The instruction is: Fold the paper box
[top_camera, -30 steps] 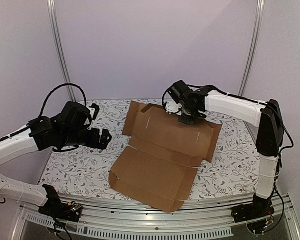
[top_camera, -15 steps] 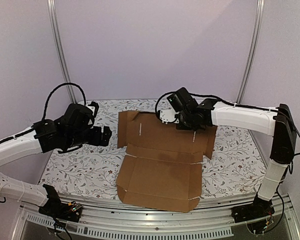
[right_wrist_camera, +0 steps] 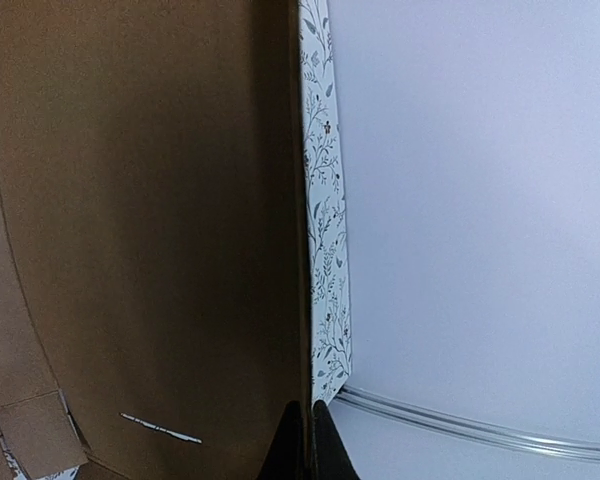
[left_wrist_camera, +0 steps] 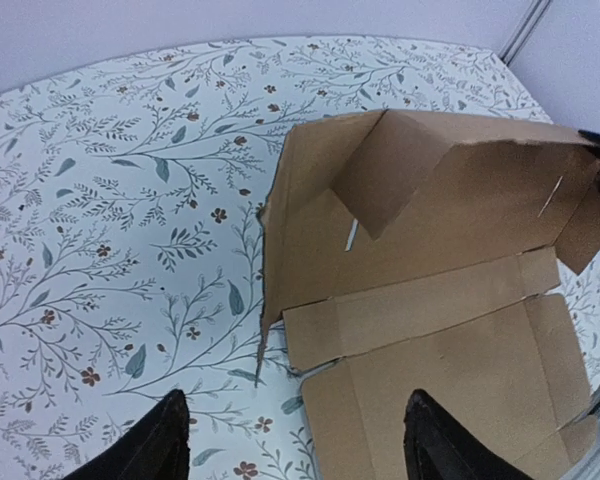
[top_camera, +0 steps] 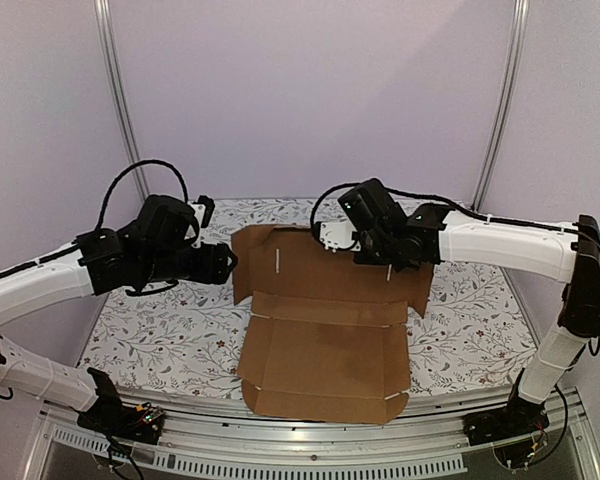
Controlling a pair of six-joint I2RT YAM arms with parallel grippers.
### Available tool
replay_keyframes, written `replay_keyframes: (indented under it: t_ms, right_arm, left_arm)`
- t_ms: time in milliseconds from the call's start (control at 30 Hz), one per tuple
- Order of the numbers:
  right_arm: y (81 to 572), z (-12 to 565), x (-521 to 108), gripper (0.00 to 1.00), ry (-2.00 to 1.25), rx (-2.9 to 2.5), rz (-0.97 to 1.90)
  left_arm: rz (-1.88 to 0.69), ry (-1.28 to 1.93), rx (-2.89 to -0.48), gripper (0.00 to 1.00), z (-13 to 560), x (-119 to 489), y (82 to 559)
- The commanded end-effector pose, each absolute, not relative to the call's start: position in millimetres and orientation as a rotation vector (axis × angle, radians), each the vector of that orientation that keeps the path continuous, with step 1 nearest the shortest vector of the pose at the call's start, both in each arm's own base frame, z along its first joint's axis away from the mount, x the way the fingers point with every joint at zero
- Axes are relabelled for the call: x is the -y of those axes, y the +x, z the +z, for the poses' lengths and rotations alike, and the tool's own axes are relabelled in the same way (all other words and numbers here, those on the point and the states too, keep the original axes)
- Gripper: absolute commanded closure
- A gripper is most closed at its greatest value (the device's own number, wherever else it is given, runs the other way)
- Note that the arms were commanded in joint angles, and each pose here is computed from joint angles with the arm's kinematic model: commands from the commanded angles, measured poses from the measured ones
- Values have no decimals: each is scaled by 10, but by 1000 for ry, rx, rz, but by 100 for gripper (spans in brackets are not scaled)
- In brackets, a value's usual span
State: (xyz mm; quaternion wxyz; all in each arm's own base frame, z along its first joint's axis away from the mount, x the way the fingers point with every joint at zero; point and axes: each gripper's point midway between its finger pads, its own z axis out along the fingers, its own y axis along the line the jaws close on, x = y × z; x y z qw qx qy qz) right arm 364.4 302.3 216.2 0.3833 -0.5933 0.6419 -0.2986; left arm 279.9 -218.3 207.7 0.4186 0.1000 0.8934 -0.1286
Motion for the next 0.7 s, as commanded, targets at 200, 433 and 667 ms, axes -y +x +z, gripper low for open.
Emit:
replay_keyframes:
  t_ms: [200,433,667]
  right_arm:
    - [3486,2286,-3131,100,-1412,-1645,-730]
    - [3376,2326,-3153,100,-1390,-1653,-693]
    - [3290,2402,-3146,100,-1369,-1655,-677]
  left_arm:
    - [-599,275,-2183,83,2611,2585,2795]
    - [-551,245,-2195,100,2595,2702,3014]
    - [-466,192,-2219,100,2488,2719,3191]
